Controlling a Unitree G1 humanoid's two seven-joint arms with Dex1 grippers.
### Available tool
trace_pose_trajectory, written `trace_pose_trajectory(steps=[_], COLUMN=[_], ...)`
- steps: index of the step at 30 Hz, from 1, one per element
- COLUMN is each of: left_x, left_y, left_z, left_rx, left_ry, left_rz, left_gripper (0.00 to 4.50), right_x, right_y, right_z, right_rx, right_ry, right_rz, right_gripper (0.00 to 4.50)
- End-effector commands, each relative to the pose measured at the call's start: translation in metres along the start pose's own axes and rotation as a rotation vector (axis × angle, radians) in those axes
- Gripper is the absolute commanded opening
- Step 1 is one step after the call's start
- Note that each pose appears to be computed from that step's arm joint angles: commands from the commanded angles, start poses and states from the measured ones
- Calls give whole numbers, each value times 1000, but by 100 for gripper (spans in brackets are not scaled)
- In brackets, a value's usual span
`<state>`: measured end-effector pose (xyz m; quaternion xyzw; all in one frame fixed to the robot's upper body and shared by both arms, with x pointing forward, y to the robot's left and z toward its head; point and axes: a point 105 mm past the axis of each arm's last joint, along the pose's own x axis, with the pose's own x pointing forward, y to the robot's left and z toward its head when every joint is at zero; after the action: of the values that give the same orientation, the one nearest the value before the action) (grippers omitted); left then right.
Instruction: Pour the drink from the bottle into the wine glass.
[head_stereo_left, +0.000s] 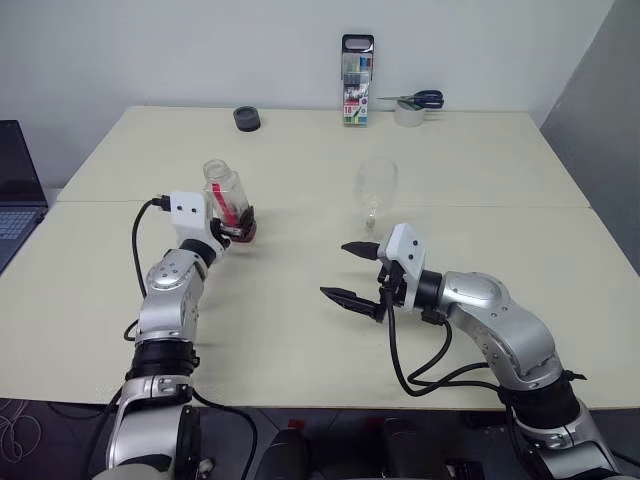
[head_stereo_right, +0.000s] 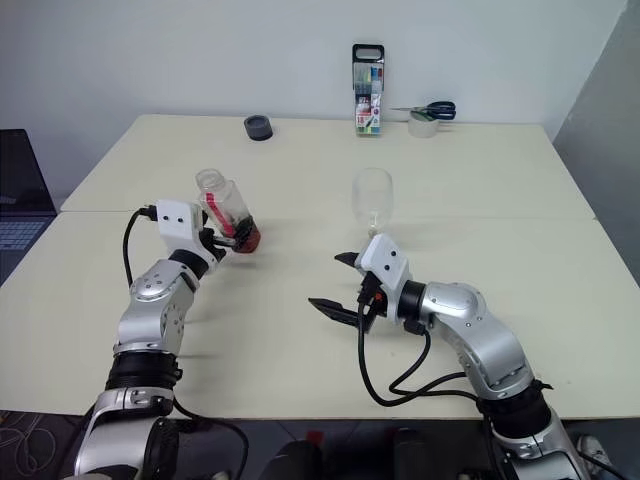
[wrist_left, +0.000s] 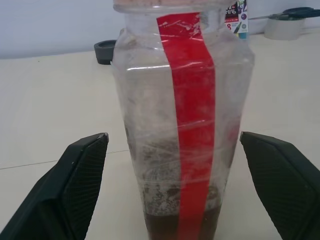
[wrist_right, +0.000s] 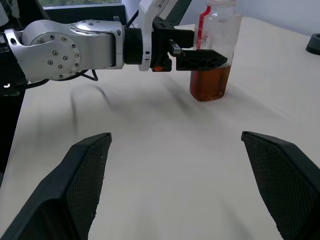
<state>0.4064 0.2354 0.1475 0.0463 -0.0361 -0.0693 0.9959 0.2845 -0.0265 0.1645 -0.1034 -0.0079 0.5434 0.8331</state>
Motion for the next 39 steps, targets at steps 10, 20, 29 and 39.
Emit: trace_pose_trajectory(steps=[10,20,29,39], left_x=[8,10,28,44], left_y=[11,-18,-56,-93], left_z=[18,40,98,125], left_rx=[21,225,523,791], left_ry=[-45,-91,-225,-371], left_rz=[-4,-143,-261,-374], left_gripper=[224,168,168,168], right_x=[0,-6,-40,-69], right_y=[-1,-8,-45,-65], right_z=[14,25,33,45], right_rx=[-53,-85,-66,-96], right_ry=[-39,-74,-126,-164], right_rz=[-4,-78,-352,-440], right_gripper=[450,450,450,450])
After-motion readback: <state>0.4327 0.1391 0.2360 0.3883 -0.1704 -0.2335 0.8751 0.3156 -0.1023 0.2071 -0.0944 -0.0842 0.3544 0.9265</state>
